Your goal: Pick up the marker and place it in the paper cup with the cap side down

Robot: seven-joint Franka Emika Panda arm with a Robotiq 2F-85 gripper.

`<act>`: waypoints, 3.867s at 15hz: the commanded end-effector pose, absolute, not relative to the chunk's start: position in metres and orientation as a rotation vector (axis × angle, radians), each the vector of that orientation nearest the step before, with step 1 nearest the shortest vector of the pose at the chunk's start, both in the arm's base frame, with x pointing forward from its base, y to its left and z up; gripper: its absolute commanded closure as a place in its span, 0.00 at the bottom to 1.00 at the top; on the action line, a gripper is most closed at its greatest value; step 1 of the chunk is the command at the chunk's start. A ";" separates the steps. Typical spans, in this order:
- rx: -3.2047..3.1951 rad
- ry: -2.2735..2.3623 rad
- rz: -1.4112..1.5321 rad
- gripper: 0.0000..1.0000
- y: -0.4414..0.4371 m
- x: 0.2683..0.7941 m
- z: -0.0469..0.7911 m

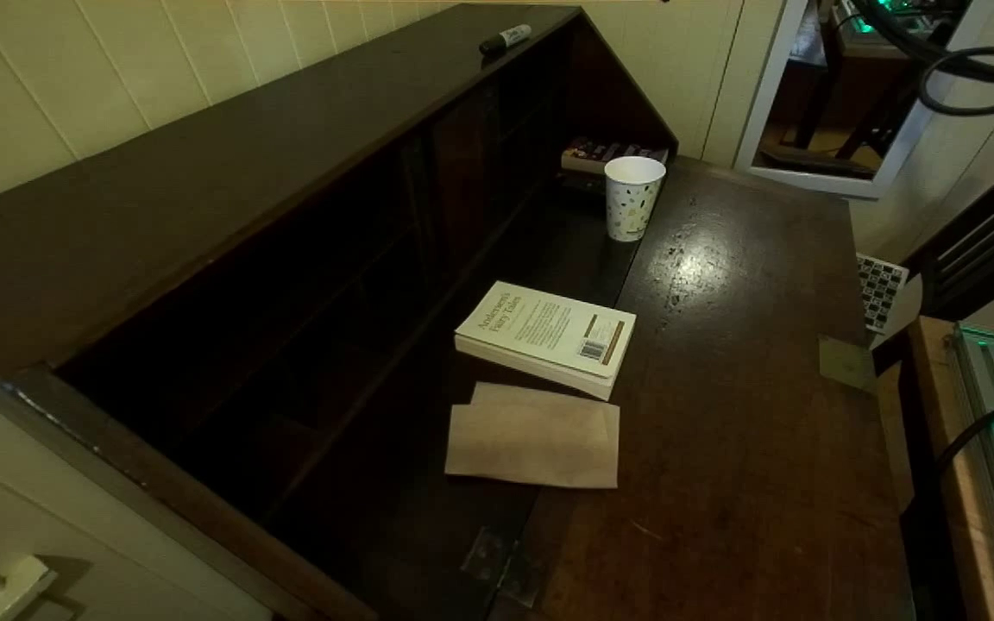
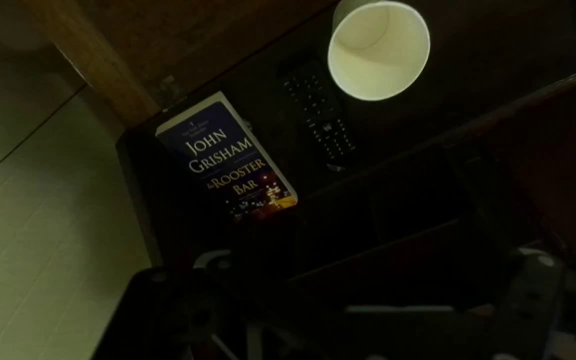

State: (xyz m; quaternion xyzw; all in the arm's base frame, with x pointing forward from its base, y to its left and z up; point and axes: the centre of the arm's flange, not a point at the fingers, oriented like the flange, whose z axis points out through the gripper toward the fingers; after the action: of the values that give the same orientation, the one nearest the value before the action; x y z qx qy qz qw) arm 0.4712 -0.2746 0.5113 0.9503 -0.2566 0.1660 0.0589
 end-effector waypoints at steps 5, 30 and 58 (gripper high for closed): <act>2.826 -0.799 0.571 0.00 -0.313 0.558 0.512; 2.776 -1.040 0.636 0.00 -0.322 0.642 0.494; 2.775 -1.256 0.670 0.19 -0.318 0.709 0.470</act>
State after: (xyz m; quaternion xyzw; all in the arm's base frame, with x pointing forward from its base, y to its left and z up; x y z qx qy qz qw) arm 0.6922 -0.3127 0.4667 0.8964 -0.3866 0.2153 0.0269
